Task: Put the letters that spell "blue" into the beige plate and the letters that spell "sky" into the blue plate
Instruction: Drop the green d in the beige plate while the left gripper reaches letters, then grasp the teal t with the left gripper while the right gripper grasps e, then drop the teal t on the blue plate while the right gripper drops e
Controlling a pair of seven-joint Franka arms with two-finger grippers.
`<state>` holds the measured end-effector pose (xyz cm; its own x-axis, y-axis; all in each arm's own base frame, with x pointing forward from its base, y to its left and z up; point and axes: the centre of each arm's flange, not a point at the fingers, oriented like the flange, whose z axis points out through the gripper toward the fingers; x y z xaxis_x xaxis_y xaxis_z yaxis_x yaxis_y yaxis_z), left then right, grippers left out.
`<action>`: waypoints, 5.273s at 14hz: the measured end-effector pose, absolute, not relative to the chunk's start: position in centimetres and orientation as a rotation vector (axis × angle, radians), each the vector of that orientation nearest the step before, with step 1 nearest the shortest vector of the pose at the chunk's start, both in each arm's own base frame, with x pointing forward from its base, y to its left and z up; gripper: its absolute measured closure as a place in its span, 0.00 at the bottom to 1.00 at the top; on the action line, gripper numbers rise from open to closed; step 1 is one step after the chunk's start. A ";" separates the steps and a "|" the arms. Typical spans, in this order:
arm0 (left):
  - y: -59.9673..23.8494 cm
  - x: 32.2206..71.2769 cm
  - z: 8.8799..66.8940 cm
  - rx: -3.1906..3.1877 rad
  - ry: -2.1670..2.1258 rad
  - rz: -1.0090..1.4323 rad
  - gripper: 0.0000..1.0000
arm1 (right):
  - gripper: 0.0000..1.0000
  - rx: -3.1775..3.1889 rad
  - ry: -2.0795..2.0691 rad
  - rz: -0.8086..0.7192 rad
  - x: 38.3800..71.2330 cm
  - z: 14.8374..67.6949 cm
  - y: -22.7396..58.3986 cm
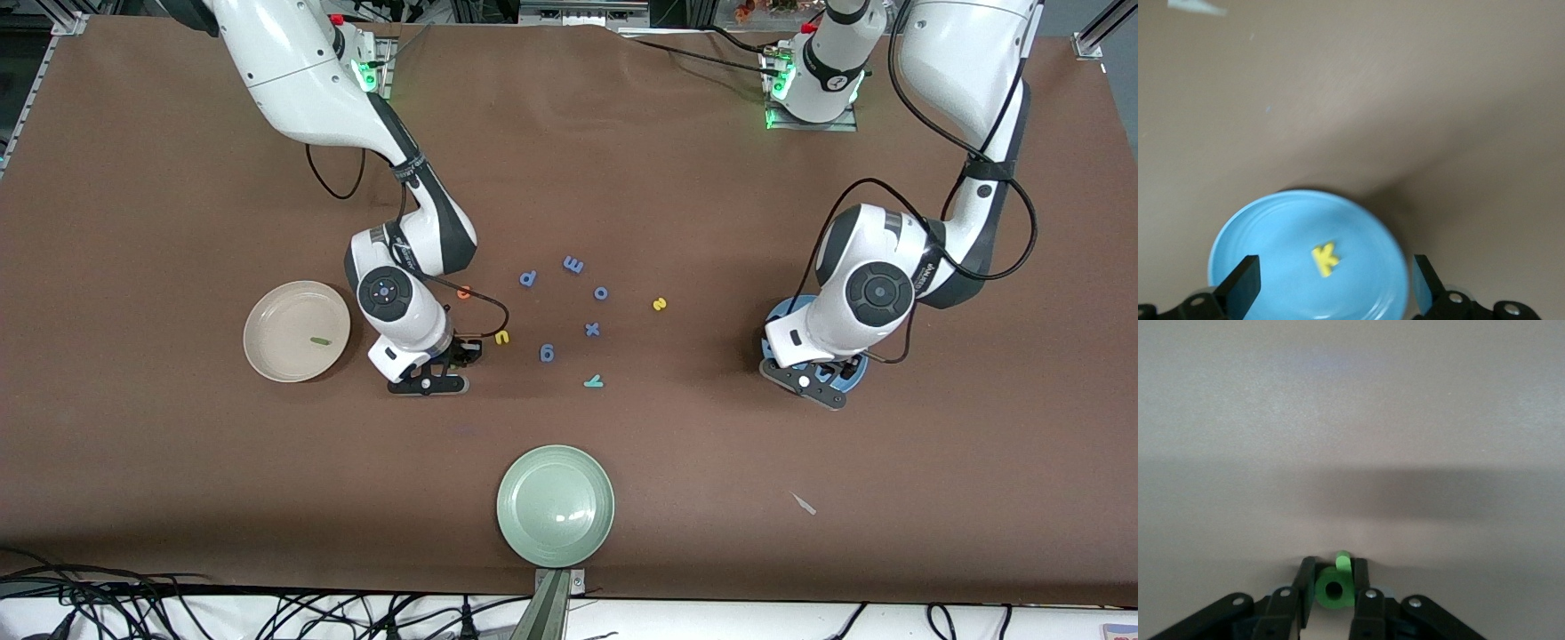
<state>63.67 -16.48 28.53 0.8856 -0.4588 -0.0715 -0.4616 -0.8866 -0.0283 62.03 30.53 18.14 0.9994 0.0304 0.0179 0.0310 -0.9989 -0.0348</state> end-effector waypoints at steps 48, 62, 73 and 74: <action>-42.4 62.3 17.1 -2.945 1.278 -0.552 0.89 | 0.11 -3.119 0.158 0.086 49.5 17.7 31.2; -23.3 66.2 30.8 -2.879 1.313 0.207 0.89 | 0.72 -3.140 0.138 0.095 52.0 20.2 30.0; -12.9 61.0 22.8 -2.934 1.227 0.362 0.46 | 0.72 -3.238 -0.149 0.163 59.7 24.4 10.0; -13.5 61.0 23.7 -2.949 1.186 0.351 0.37 | 0.71 -3.237 -0.152 0.167 60.0 24.3 8.8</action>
<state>61.00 -13.49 23.72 0.7012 -0.6895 -0.1813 -0.6771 -0.7237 0.1332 59.98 8.78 24.29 0.9903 0.0881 -0.1072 0.0988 -0.9902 0.0985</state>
